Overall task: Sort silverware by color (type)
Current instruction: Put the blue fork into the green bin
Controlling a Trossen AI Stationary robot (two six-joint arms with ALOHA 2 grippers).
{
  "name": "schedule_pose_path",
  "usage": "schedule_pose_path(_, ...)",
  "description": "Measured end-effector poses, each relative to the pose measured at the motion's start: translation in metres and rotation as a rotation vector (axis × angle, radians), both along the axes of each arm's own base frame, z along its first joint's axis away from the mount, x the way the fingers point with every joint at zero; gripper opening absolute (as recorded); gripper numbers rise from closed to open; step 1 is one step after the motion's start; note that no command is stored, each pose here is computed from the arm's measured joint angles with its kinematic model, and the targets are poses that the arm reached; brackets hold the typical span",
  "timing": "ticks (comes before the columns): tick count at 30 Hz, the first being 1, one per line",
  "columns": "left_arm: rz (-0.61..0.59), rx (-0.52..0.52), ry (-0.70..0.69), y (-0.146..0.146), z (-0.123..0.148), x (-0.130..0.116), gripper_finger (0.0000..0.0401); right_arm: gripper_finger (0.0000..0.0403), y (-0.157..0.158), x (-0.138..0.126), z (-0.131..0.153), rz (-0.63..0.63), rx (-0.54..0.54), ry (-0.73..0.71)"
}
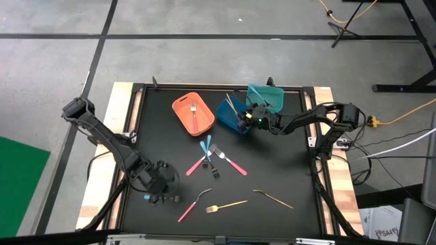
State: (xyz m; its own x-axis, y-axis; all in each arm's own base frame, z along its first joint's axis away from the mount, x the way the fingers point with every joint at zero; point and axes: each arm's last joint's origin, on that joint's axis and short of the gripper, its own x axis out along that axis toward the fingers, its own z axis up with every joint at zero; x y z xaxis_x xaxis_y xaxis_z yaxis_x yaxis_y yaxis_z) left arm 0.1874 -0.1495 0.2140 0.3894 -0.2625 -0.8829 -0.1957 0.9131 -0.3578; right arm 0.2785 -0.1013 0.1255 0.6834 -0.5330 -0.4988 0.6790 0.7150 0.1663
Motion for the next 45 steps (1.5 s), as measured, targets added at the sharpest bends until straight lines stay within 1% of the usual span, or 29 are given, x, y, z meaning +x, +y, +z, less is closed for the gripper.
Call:
schedule_pose_path(4,-0.034,0.011,0.016,-0.008,-0.013,-0.003,0.0073,0.0099,0.000,0.000,0.000,0.000,0.000,0.000)
schedule_pose_path(10,-0.067,0.032,0.043,-0.021,-0.034,0.000,0.0073,0.0099,0.000,0.000,0.000,0.000,0.000,0.000)
schedule_pose_path(20,-0.093,0.121,0.142,-0.031,-0.066,0.001,0.0073,0.0099,0.000,0.000,0.000,0.000,0.000,0.000)
schedule_pose_path(26,-0.094,0.141,0.165,-0.033,-0.075,0.003,0.0073,0.0099,0.000,0.000,0.000,0.000,0.000,0.000)
schedule_pose_path(36,-0.081,0.176,0.150,-0.033,-0.078,0.004,0.0071,0.0099,0.000,0.000,0.000,-0.001,-0.001,0.000)
schedule_pose_path(39,-0.078,0.182,0.146,-0.033,-0.078,0.004,0.0058,0.0099,0.000,0.000,0.000,0.000,-0.001,0.000)
schedule_pose_path(45,-0.074,0.194,0.141,-0.032,-0.078,0.004,0.0012,0.0099,0.000,0.000,0.000,0.000,-0.001,0.000)
